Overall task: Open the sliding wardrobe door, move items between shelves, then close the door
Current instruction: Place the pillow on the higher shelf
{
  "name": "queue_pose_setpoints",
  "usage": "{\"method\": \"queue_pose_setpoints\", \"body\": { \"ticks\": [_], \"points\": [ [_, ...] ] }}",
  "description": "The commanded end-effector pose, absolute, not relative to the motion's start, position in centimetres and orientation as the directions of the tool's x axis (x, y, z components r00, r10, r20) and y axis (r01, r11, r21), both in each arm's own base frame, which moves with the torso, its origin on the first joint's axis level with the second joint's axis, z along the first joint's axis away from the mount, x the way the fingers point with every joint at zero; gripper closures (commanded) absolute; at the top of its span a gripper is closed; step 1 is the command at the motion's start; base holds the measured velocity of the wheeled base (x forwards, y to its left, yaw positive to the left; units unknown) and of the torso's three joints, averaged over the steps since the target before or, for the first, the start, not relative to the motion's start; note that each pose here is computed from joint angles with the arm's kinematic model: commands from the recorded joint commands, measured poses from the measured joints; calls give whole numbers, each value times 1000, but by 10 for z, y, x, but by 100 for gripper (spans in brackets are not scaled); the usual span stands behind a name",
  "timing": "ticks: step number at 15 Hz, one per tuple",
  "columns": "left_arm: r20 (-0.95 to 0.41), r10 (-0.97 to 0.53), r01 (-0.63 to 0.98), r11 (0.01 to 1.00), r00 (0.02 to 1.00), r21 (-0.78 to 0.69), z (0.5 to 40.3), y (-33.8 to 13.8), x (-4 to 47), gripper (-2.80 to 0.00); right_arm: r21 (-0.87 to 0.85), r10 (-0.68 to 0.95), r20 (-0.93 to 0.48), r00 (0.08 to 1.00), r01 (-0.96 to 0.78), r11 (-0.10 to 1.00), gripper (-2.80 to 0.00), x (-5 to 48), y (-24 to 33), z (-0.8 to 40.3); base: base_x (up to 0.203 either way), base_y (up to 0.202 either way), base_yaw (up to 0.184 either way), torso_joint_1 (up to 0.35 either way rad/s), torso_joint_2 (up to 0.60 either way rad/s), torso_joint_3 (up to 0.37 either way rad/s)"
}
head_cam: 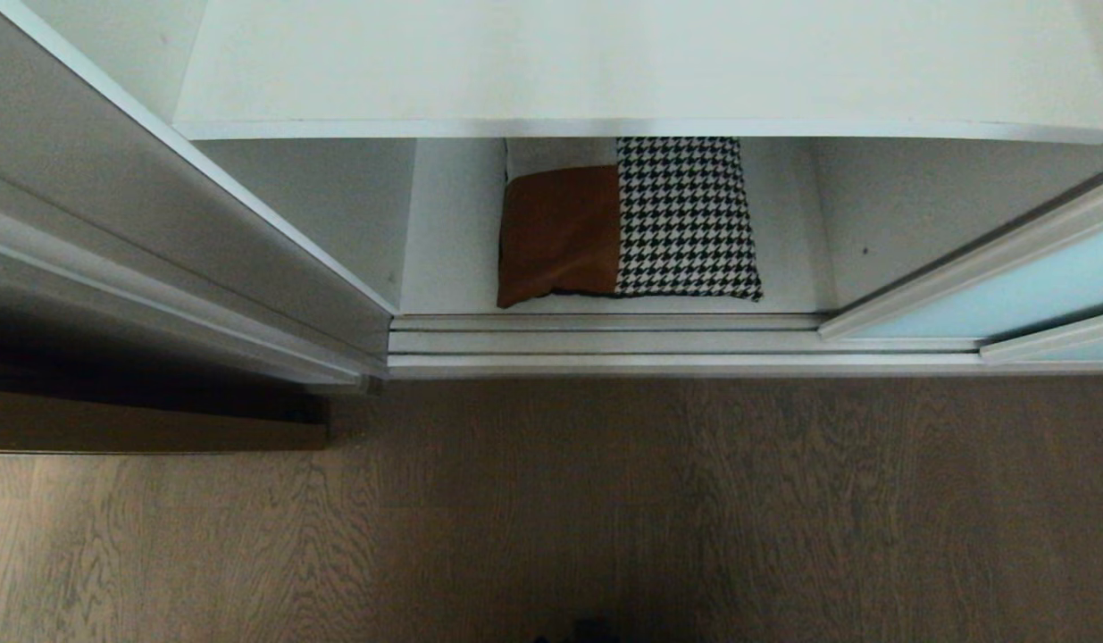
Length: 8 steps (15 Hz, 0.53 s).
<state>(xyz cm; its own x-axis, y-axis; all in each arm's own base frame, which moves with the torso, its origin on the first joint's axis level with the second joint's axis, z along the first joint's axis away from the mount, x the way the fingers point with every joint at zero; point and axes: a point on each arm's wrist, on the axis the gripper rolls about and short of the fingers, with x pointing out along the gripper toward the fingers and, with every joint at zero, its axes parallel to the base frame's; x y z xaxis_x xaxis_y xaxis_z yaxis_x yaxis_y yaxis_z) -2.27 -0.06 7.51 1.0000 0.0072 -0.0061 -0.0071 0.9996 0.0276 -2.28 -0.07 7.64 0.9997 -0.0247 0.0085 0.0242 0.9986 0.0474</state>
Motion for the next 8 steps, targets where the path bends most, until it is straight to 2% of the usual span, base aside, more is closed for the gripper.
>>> {"method": "queue_pose_setpoints", "body": {
  "ticks": [1, 8],
  "points": [
    [-9, 8, -7, 1000, 1000, 28, 75, -1, -22, 0, 48, -25, 9, 1000, 24, 999, 0, -23, -1, 76, 0, 0, 0, 0, 0, 0],
    [-10, 8, -7, 999, 1000, 36, 75, -1, -22, 0, 48, -25, 11, 1000, 24, 999, 0, -23, -1, 76, 0, 0, 0, 0, 0, 0]
  ]
}}
